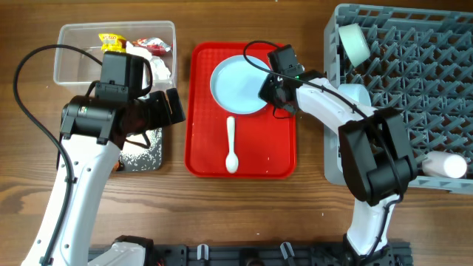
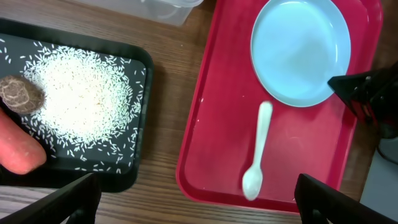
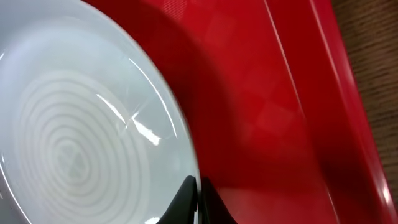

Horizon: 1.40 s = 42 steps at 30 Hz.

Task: Sort waste into correct bins and load items into the dishwasher rack
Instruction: 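Lift the plate and stand it upright in the dish rack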

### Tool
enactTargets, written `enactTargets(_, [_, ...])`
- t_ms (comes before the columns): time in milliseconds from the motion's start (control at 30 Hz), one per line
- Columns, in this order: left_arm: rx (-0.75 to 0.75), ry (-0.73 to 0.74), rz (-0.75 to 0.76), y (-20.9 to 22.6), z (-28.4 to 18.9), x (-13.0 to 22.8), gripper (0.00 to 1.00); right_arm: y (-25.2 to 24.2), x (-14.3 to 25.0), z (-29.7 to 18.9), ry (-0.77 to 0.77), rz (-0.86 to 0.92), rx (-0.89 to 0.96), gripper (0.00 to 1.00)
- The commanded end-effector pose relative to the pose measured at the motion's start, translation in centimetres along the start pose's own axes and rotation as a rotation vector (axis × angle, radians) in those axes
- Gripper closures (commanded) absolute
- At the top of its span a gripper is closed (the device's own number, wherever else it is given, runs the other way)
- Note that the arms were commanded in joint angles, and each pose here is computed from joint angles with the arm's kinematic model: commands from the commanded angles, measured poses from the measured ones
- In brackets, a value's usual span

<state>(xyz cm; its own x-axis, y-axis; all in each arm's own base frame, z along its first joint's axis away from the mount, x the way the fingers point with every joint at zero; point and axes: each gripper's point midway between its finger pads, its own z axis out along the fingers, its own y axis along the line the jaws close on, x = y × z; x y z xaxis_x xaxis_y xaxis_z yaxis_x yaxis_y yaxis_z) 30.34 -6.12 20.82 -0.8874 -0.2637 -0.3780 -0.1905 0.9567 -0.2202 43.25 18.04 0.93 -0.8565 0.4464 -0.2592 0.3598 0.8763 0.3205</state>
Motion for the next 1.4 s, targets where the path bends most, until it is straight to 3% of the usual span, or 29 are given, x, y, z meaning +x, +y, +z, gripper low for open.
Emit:
enactTargets(0, [-0.002,-0.016,0.012,-0.1,-0.3,-0.4,0.00,-0.2,0.2,0.9,0.007,0.003,0.006,0.96])
enactTargets(133, [-0.002,-0.016,0.012,-0.1,-0.3,-0.4,0.00,1.2,-3.3,-3.5,-0.091,-0.216,-0.071,0.96])
enactTargets(233, [-0.002,-0.016,0.012,-0.1,-0.3,-0.4,0.00,-0.6,-9.5,-13.7,-0.361,-0.368,0.013,0.96])
enactTargets(333, [-0.002,-0.016,0.012,-0.1,-0.3,-0.4,0.00,-2.4,-12.7,-22.8,-0.606,-0.410,0.133,0.96])
enactTargets(467, [-0.002,-0.016,0.012,-0.1,-0.3,-0.4,0.00,-9.8,-15.9,-34.2,-0.920,-0.295,0.621,0.96])
enactTargets(500, [-0.002,-0.016,0.012,-0.1,-0.3,-0.4,0.00,-12.4,-16.2,-36.7,-0.966,-0.235,0.814,0.96])
enactTargets(567, [-0.002,-0.016,0.012,-0.1,-0.3,-0.4,0.00,-15.4,-16.8,-38.3,-0.978,-0.159,0.941,0.96])
enactTargets(633, [-0.002,-0.016,0.012,-0.1,-0.3,-0.4,0.00,-18.3,-18.0,-39.0,-0.994,-0.076,0.991,0.96])
enactTargets(833, [-0.002,-0.016,0.012,-0.1,-0.3,-0.4,0.00,-23.2,-20.9,-37.1,-0.847,-0.165,1.194,0.96])
enactTargets(1133, [-0.002,-0.016,0.012,-0.1,-0.3,-0.4,0.00,-22.7,-23.6,-28.5,-0.714,-0.363,1.105,0.96])
enactTargets(1367, [-0.002,-0.016,0.012,-0.1,-0.3,-0.4,0.00,-22.5,-24.4,-24.4,-0.673,-0.434,1.054,0.96])
